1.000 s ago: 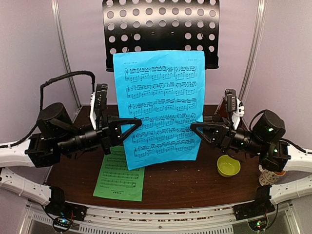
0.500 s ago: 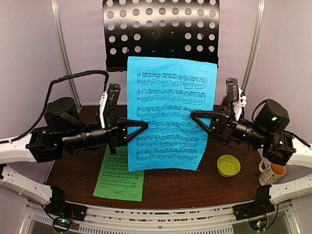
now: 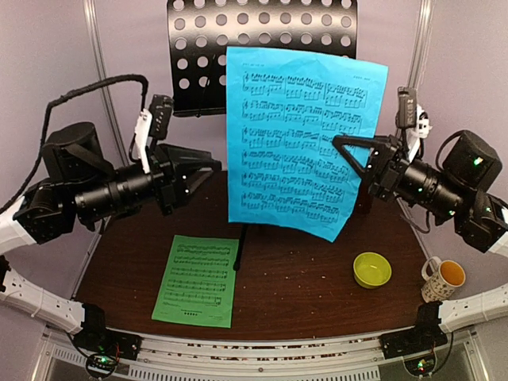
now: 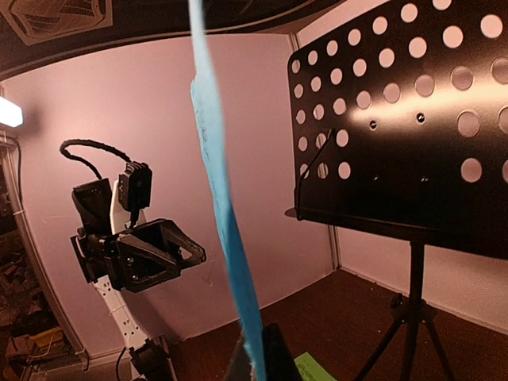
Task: Set up the instrument practice props
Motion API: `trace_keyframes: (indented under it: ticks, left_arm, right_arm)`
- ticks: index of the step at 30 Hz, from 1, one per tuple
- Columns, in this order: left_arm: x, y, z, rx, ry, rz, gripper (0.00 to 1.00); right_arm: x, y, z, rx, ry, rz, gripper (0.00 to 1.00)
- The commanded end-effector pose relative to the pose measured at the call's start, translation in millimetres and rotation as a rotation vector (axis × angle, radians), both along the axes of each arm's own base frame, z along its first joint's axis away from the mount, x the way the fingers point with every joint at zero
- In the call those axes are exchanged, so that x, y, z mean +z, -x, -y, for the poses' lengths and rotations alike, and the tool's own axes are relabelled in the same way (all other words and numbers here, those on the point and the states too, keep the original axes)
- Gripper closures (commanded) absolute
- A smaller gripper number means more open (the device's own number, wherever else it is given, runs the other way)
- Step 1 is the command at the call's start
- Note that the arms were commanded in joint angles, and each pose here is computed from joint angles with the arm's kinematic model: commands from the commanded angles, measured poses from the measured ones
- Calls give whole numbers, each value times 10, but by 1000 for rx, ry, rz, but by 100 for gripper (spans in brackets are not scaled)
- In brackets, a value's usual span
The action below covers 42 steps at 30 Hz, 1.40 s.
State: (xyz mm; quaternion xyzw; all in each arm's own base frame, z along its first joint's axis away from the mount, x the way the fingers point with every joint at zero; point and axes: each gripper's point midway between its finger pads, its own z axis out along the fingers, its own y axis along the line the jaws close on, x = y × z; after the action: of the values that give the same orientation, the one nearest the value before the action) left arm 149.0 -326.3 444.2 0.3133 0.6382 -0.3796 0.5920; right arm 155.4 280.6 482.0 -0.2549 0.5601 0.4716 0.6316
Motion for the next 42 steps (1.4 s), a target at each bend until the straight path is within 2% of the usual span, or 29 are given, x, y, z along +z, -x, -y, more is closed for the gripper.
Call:
trace_keyframes:
  ticks: [1, 4, 8, 17, 24, 34, 39, 42]
  left_arm:
    - [502, -305, -429, 267, -24, 133, 58]
    - [723, -519, -616, 368, -19, 137, 58]
    - [944, -776, -742, 362, 49, 124, 57]
    - [1118, -1202, -375, 313, -22, 146, 52]
    - [1105, -1538, -321, 372, -45, 129, 47]
    - [992, -1834, -293, 425, -89, 93, 49]
    - [922, -1965, -285, 452, -115, 75, 53]
    - [906, -2008, -262, 456, -119, 72, 59]
  right_arm:
    - [319, -152, 298, -168, 11, 59, 100]
    - [559, -226, 417, -228, -18, 81, 100]
    - [823, -311, 467, -261, -49, 109, 100]
    - [1318, -563, 341, -252, -88, 187, 100]
    - [1569, -717, 194, -212, -92, 234, 100]
    - [1704, -941, 51, -216, -49, 268, 100]
    - [1713, -1028, 8, -222, -31, 273, 100]
    - [1701, -1089, -20, -230, -21, 275, 100]
